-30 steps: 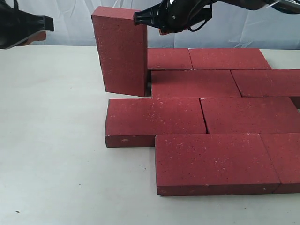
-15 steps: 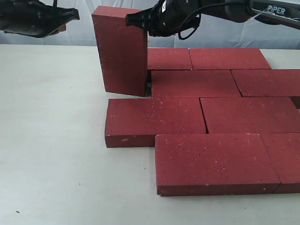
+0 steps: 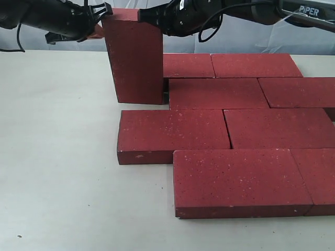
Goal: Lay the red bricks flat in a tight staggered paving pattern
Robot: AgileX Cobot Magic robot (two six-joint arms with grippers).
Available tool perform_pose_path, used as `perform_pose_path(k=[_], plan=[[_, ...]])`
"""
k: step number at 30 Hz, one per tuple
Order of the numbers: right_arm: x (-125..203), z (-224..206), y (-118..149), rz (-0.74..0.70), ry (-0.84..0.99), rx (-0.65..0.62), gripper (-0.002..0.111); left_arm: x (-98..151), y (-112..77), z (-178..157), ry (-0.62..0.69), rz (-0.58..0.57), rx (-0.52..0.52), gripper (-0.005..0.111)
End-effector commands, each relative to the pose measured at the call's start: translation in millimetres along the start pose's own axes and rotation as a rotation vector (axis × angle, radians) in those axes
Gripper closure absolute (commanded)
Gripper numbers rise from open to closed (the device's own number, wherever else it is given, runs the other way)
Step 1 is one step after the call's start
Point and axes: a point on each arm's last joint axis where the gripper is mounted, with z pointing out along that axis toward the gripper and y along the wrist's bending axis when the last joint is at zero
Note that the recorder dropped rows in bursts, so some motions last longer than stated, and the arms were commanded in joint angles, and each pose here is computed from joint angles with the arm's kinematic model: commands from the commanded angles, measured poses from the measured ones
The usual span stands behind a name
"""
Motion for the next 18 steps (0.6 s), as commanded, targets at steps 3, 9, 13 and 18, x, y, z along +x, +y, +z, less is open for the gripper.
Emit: perform_pose_path(k=[3, 9, 13, 18], plan=[[2, -2, 16, 0.023, -0.013, -0.049, 0.109, -10, 5.8, -14, 0.016, 0.014, 0.008, 0.107], [14, -4, 47, -0.011, 0.017, -0.099, 0.109, -28, 38.5, -48, 0.055, 0.044, -0.045, 0.107], [28, -8, 72, -0.05, 0.07, -0.127, 0.109, -35, 63.4, -72, 0.102, 0.07, -0.101, 0.107], [45, -15, 101, -0.105, 0.13, -0.156, 0.109, -45, 86.1, -102, 0.115, 0.011, -0.12, 0.107]])
